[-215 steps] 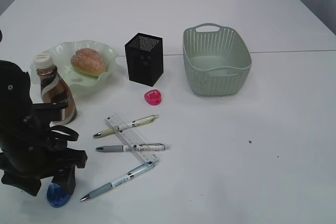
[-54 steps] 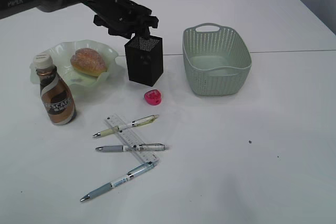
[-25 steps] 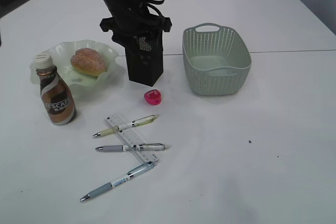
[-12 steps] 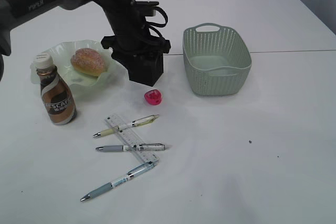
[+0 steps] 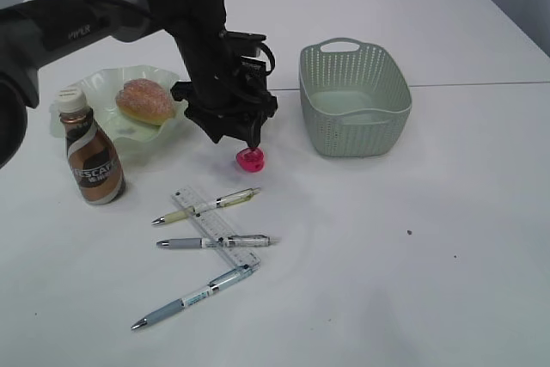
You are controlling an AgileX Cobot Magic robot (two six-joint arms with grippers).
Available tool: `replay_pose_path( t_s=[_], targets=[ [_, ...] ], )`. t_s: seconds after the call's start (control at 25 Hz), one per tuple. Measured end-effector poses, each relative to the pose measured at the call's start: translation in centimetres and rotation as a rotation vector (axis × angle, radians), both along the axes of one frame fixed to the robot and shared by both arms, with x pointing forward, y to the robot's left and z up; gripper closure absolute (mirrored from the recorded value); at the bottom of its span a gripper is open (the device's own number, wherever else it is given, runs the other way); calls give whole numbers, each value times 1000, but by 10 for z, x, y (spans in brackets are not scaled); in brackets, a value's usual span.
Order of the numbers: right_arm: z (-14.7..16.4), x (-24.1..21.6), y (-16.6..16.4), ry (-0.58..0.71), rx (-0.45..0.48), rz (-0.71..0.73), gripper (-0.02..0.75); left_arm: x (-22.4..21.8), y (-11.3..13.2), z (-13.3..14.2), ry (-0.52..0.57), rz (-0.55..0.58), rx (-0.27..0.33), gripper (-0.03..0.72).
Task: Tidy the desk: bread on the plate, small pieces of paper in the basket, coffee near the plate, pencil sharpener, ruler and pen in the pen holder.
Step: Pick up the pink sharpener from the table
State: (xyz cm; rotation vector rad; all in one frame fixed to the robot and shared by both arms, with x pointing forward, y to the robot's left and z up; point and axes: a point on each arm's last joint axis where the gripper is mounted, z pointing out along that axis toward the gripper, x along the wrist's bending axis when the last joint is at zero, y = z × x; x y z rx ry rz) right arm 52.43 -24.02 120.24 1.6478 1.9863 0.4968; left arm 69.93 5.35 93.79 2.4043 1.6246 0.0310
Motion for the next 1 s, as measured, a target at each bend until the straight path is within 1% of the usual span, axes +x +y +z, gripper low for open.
replay_pose_path(
  t_s=[0.12,0.48,0.76,1.0],
  targets=[
    [0,0,0,0,0,0,246,0,-2,-6,10,-45,-4,195],
    [0,0,0,0,0,0,246,-2,-6,-6,-15,-139,-7,195],
    [0,0,0,0,0,0,246,3,-10,-4,-73,-163,-37,195],
    [0,0,0,0,0,0,246,5,-11,-4,-103,-170,-46,195]
  ],
)
